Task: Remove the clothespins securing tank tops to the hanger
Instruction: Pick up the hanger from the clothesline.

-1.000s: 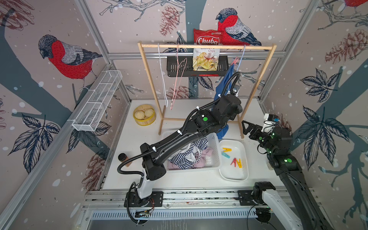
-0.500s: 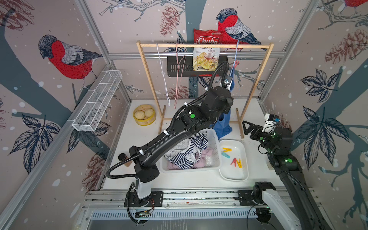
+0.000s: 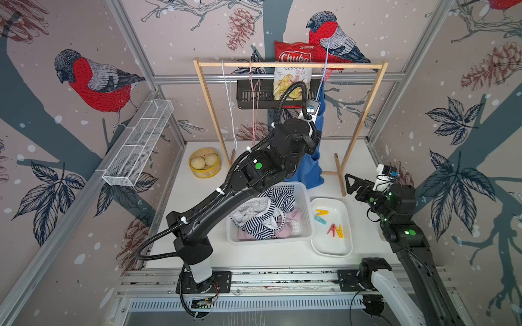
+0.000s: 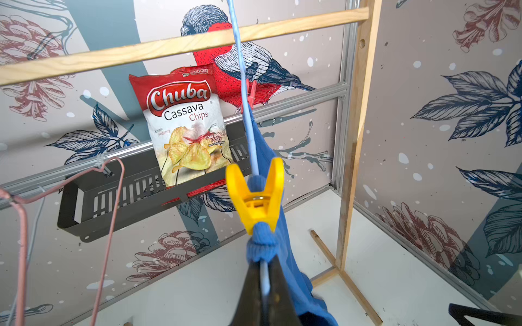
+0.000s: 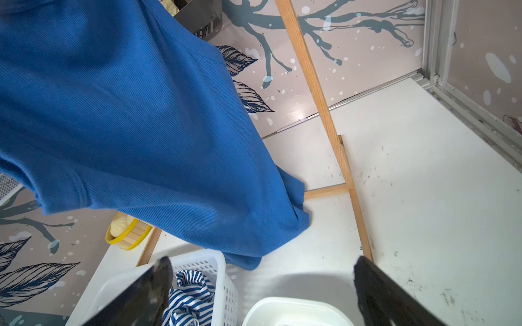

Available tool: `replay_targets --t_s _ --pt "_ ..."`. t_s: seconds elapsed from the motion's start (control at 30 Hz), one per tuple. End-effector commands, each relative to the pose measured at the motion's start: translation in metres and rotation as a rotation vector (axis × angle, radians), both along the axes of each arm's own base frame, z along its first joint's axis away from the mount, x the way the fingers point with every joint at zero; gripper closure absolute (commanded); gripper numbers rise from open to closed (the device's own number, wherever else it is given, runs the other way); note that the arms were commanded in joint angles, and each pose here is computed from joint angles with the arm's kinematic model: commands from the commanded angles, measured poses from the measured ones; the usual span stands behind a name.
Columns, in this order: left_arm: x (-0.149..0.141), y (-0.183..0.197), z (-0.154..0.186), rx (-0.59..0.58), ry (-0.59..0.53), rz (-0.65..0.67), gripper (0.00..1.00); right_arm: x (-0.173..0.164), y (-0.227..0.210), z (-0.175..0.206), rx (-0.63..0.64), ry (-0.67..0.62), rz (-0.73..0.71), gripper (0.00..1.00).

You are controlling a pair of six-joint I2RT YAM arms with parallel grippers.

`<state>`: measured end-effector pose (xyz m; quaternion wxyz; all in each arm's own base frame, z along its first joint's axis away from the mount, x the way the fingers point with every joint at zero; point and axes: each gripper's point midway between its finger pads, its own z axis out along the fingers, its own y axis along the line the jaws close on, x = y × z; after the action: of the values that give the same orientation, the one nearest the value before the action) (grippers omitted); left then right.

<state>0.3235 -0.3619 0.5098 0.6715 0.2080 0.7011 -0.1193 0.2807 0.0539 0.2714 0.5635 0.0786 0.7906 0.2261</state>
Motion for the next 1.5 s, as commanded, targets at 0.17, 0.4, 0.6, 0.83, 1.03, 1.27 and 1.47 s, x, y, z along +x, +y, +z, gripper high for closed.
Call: replay_targets --t_s 0.17,0.4,0.6,0.83,1.03,1.27,1.47 --pt "-0.037 0.025 0.033 -0.144 -0.121 -0.095 1.00 -0.002 -0.006 -0.005 -0.010 0.014 -0.029 0.00" --pt "-0.074 0.038 0.018 -0.165 -0.142 -0.230 1.00 -0.002 -0.007 -0.002 -0.010 0.005 -0.040 0.00" --pt "-0.103 0.059 0.022 -0.202 -0.171 -0.301 1.00 -0.003 -0.006 0.000 0.005 -0.001 -0.038 0.00" --pt "-0.132 0.106 0.055 -0.336 -0.204 -0.327 1.00 -0.001 -0.006 -0.002 0.015 -0.003 -0.039 0.00" --pt "-0.162 0.128 0.074 -0.397 -0.247 -0.425 1.00 0.003 -0.002 -0.003 0.043 -0.013 -0.024 0.00" --pt "-0.180 0.158 0.090 -0.443 -0.283 -0.439 1.00 0.009 0.001 -0.002 0.047 -0.015 -0.007 0.00" --pt "-0.194 0.180 0.097 -0.447 -0.310 -0.451 1.00 0.012 0.005 -0.012 0.064 -0.001 0.007 0.00"
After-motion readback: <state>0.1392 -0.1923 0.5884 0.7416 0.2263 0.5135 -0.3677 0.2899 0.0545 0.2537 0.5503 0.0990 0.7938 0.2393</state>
